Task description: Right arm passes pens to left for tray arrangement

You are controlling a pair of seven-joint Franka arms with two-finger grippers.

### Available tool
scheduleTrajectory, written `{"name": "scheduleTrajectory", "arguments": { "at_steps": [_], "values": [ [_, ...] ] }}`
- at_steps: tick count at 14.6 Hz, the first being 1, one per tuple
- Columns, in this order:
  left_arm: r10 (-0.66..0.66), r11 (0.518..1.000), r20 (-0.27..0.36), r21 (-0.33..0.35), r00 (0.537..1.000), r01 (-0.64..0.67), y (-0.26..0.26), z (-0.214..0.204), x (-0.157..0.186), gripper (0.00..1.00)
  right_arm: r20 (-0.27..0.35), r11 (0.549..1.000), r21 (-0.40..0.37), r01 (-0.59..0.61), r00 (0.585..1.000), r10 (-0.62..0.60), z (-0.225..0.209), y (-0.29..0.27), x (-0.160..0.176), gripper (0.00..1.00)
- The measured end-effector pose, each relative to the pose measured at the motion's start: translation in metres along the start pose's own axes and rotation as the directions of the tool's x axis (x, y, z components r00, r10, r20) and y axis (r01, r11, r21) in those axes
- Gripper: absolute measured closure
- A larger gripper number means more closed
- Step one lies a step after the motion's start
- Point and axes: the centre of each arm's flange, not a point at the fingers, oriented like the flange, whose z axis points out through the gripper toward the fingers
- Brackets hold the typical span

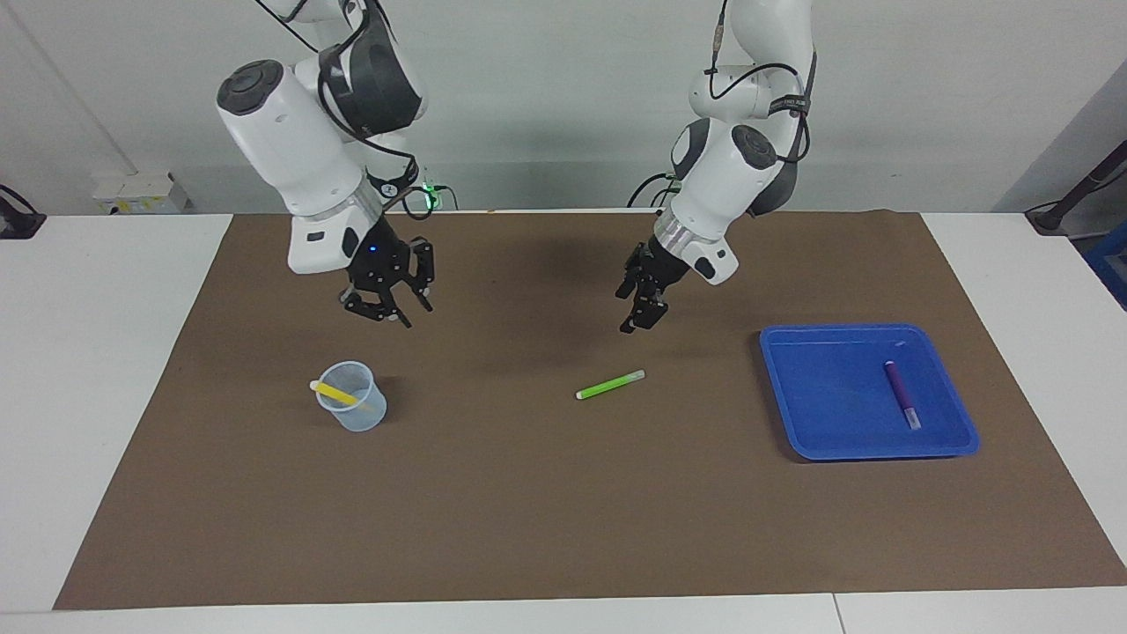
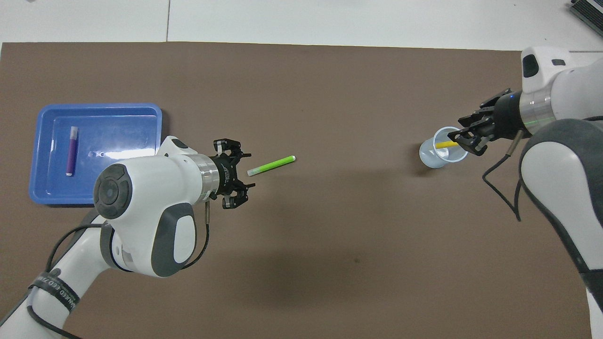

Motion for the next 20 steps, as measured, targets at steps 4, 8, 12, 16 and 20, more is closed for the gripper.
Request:
{"name": "scheduleTrajectory", "arguments": {
  "at_steps": [4, 8, 12, 16, 20],
  "values": [
    [0.025, 1.0, 0.002, -0.009, 1.0, -0.025, -0.002, 0.001, -0.002, 0.07, 0.046, 0.996, -0.024, 0.083, 0.996, -0.082, -0.002, 0.03, -0.043, 0.6],
    [0.073, 0.997, 0.024, -0.016, 0.997, -0.073, 0.009, -0.017, -0.02, 0.0, 0.048, 0.998, -0.05, 0.04, 0.998, -0.037, 0.009, 0.048, -0.081, 0.61],
    [0.082, 0.996, 0.045, -0.032, 0.996, -0.08, 0.024, -0.037, -0.032, 0.0, 0.016, 0.991, -0.095, -0.099, 0.995, 0.1, 0.009, 0.057, -0.089, 0.61],
    [-0.011, 0.996, 0.02, -0.09, 1.0, 0.013, 0.062, -0.059, 0.028, 0.0, 0.007, 0.968, -0.093, -0.233, 0.972, 0.234, 0.012, 0.054, -0.088, 0.61],
    [-0.006, 0.99, 0.039, -0.143, 0.999, 0.012, 0.081, -0.086, 0.024, 0.0, 0.008, 0.96, -0.091, -0.266, 0.964, 0.267, 0.014, 0.057, -0.095, 0.61]
  ]
}}
